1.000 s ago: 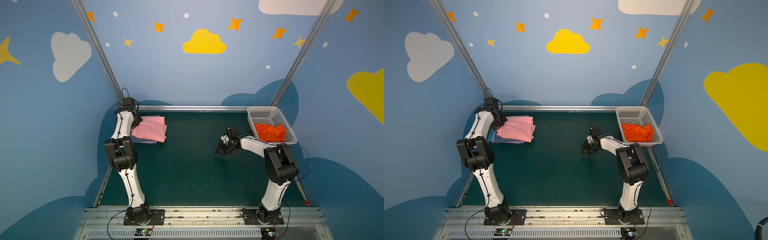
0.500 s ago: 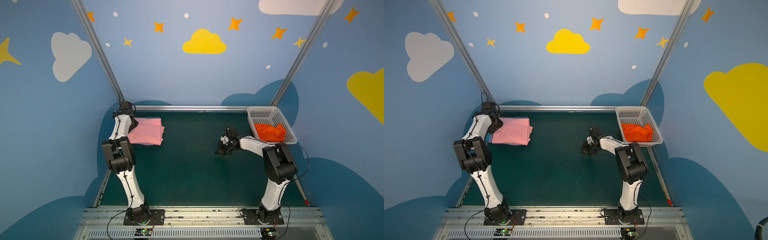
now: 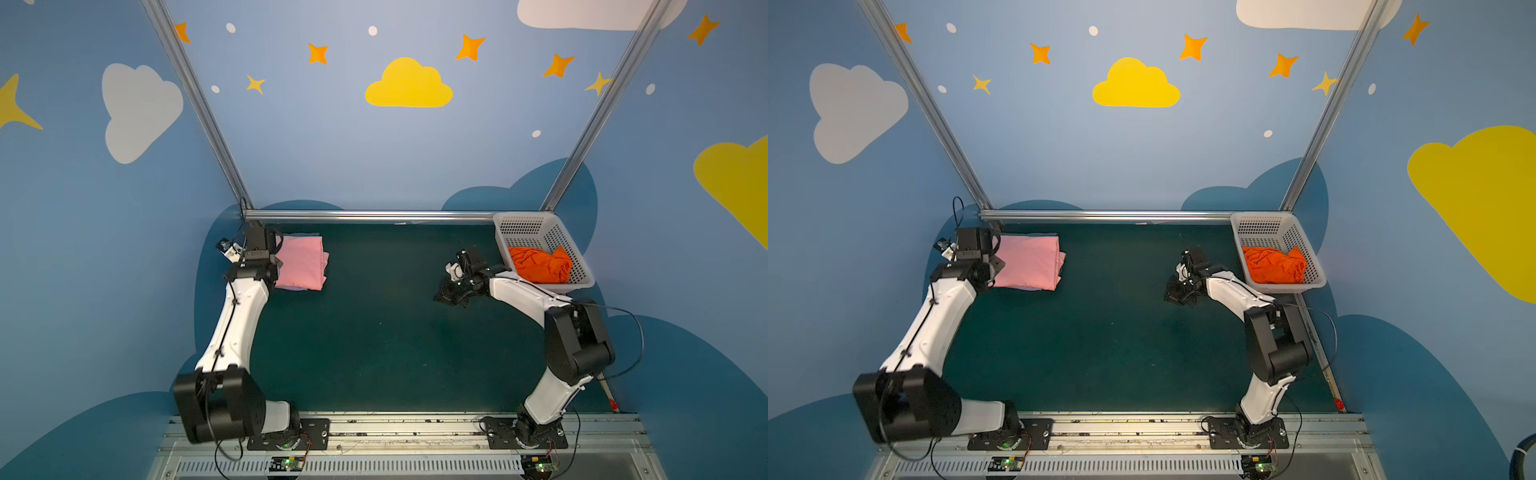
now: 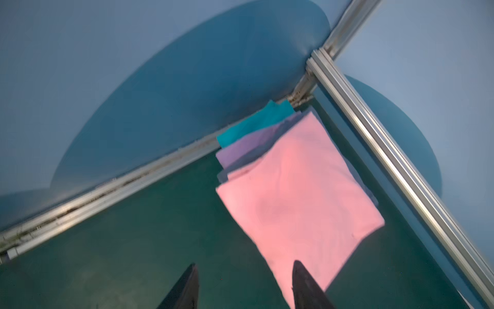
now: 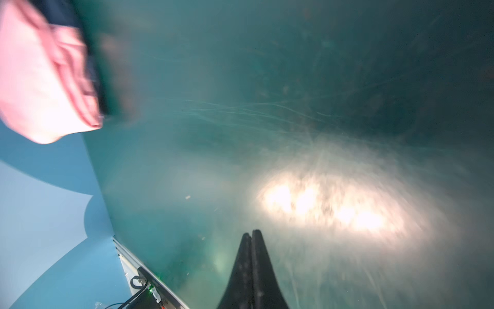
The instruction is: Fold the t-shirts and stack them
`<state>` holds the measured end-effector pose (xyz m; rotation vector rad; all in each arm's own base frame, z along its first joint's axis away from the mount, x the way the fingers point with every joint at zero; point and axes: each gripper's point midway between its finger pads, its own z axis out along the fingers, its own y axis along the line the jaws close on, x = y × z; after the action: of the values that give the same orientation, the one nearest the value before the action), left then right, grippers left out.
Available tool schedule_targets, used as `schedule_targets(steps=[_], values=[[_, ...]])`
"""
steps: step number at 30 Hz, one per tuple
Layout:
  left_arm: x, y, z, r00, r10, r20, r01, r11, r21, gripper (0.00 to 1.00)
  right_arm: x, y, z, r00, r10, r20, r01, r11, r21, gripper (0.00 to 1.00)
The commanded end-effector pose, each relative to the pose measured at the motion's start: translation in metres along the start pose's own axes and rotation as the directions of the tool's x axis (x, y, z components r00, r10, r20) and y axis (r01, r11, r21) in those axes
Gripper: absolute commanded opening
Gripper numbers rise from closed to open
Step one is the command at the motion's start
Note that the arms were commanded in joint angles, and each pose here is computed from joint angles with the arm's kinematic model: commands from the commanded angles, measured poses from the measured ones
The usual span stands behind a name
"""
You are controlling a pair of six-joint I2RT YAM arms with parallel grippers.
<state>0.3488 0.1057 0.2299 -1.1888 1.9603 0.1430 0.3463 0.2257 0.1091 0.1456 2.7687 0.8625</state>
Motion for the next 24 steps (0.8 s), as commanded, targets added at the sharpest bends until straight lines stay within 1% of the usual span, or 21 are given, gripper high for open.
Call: schedule_targets(steps=[1, 3, 4, 5, 7, 9, 10, 11, 12, 13, 15, 16, 17, 18, 20, 22, 24], values=[[0.03, 0.006, -0.013, 1.0, -0.006, 0.0, 0.006, 0.996, 0.093, 0.64, 0.001, 0.002, -0.044, 0.993, -0.07, 0.1, 0.064, 0.996, 0.063, 0.0], [0.045, 0.017, -0.024, 1.0, -0.01, 0.007, 0.009, 0.99, 0.142, 0.7, 0.0, 0.002, -0.072, 0.978, -0.099, 0.185, 0.083, 0.992, 0.096, 0.0], [0.052, 0.019, -0.03, 1.0, 0.007, 0.002, -0.008, 0.983, 0.184, 0.84, -0.002, 0.002, -0.087, 0.967, -0.11, 0.231, 0.088, 0.991, 0.105, 0.0], [0.058, 0.021, -0.037, 1.0, 0.016, 0.006, -0.016, 0.977, 0.215, 1.0, -0.005, 0.007, -0.106, 0.949, -0.128, 0.288, 0.102, 0.989, 0.103, 0.03], [0.067, 0.022, -0.047, 0.999, 0.03, 0.019, -0.034, 0.959, 0.281, 1.0, -0.008, 0.019, -0.142, 0.899, -0.18, 0.399, 0.151, 0.983, 0.102, 0.11], [0.075, 0.012, -0.054, 0.997, 0.048, 0.058, -0.067, 0.915, 0.398, 1.0, -0.013, 0.028, -0.173, 0.825, -0.242, 0.511, 0.216, 0.97, 0.111, 0.27], [0.076, 0.01, -0.055, 0.995, 0.04, 0.096, -0.078, 0.895, 0.439, 1.0, -0.015, 0.031, -0.185, 0.762, -0.31, 0.568, 0.28, 0.949, 0.142, 0.34], [0.076, 0.013, -0.054, 0.99, 0.03, 0.14, -0.091, 0.888, 0.452, 1.0, -0.02, 0.026, -0.194, 0.71, -0.317, 0.629, 0.271, 0.947, 0.171, 0.39], [0.077, 0.017, -0.051, 0.984, 0.025, 0.179, -0.105, 0.886, 0.452, 1.0, -0.02, 0.019, -0.199, 0.681, -0.313, 0.662, 0.255, 0.949, 0.187, 0.78], [0.078, 0.02, -0.049, 0.975, 0.032, 0.221, -0.132, 0.88, 0.457, 1.0, -0.017, 0.01, -0.204, 0.665, -0.324, 0.673, 0.24, 0.946, 0.218, 0.93], [0.083, 0.02, -0.046, 0.953, 0.082, 0.291, -0.217, 0.855, 0.47, 1.0, -0.009, 0.006, -0.209, 0.629, -0.381, 0.678, 0.285, 0.924, 0.255, 0.93], [0.088, 0.017, -0.045, 0.94, 0.114, 0.321, -0.268, 0.831, 0.488, 1.0, -0.007, 0.003, -0.21, 0.611, -0.404, 0.681, 0.299, 0.914, 0.274, 0.94], [0.094, 0.014, -0.043, 0.927, 0.144, 0.345, -0.312, 0.808, 0.501, 1.0, -0.007, -0.004, -0.211, 0.594, -0.413, 0.69, 0.283, 0.911, 0.302, 0.94], [0.098, 0.013, -0.04, 0.92, 0.166, 0.355, -0.337, 0.797, 0.5, 1.0, -0.008, -0.012, -0.212, 0.585, -0.417, 0.696, 0.257, 0.909, 0.328, 0.94], [0.103, 0.015, -0.03, 0.911, 0.211, 0.355, -0.368, 0.803, 0.469, 1.0, -0.014, -0.027, -0.212, 0.533, -0.456, 0.712, 0.224, 0.888, 0.401, 0.94], [0.11, 0.014, -0.018, 0.895, 0.283, 0.345, -0.419, 0.8, 0.429, 1.0, -0.017, -0.041, -0.21, 0.493, -0.506, 0.708, 0.198, 0.857, 0.475, 0.94], [0.118, 0.01, -0.007, 0.873, 0.351, 0.337, -0.472, 0.783, 0.406, 1.0, -0.011, -0.062, -0.191, 0.509, -0.561, 0.653, 0.206, 0.816, 0.54, 0.94]])
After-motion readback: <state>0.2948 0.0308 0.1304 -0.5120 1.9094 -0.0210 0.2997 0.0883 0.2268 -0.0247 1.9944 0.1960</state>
